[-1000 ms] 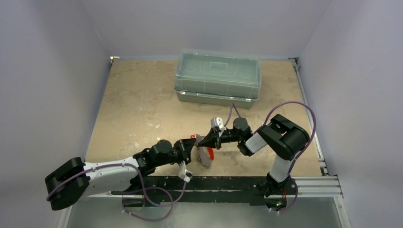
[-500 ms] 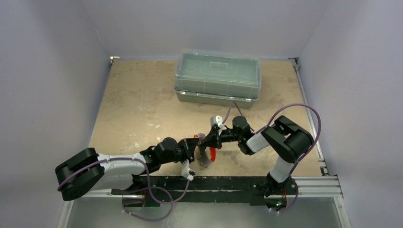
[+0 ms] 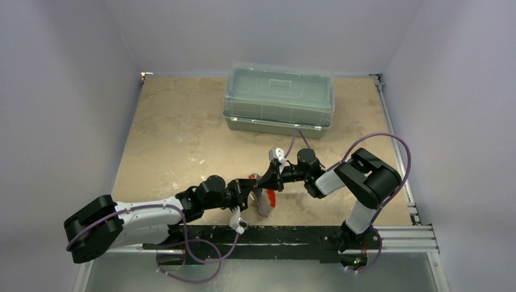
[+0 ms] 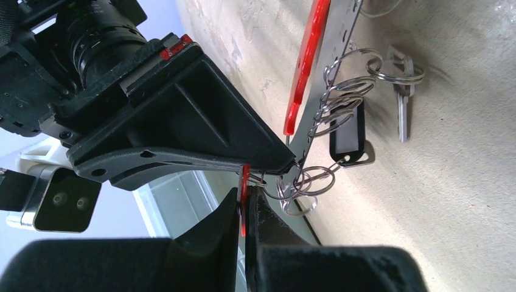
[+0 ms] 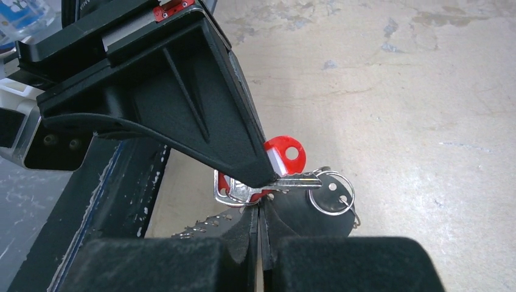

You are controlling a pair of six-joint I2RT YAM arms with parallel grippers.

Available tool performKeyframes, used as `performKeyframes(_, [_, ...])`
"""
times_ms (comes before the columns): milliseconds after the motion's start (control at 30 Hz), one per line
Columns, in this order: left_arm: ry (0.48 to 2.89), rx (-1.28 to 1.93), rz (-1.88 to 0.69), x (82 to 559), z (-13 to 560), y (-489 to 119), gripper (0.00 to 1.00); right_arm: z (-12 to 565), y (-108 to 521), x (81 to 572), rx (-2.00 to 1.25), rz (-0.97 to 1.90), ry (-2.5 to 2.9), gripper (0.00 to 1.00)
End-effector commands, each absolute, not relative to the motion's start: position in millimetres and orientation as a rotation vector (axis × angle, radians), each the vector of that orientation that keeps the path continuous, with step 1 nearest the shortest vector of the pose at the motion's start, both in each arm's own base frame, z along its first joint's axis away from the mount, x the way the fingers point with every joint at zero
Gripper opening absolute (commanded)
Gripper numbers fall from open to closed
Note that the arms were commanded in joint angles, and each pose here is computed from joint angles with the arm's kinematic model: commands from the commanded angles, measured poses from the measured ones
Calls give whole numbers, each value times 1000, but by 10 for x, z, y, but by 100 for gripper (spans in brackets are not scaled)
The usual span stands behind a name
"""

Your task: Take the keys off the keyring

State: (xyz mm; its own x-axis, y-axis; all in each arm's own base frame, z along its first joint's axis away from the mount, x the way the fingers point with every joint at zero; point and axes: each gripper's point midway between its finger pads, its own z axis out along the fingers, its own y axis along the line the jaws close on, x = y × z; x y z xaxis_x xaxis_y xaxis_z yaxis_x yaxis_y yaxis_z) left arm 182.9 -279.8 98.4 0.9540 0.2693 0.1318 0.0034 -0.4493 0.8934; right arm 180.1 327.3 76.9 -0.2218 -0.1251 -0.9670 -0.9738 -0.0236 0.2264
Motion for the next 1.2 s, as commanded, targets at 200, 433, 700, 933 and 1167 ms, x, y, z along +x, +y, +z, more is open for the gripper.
performKeyframes(200, [249,1919,234,1830,1319,-2954,0,1168,3401,1853,-1233,1322,1235,1])
performKeyframes(433, [400,1870,257,2013,1377,-2797,0,1113,3289,1854,-1234,1300,1216,29])
performKeyframes(700, [458,1798,254,2076,1524,-2711,0,1066,3272,1879,-1218,1310,1223,40])
performKeyframes(933, [450,1775,233,2048,1586,-2723,0,1093,3301,1907,-1191,1327,1225,42])
performKeyframes(1167, [442,1772,224,2038,1591,-2743,0,1193,3323,1904,-1162,1352,1188,42])
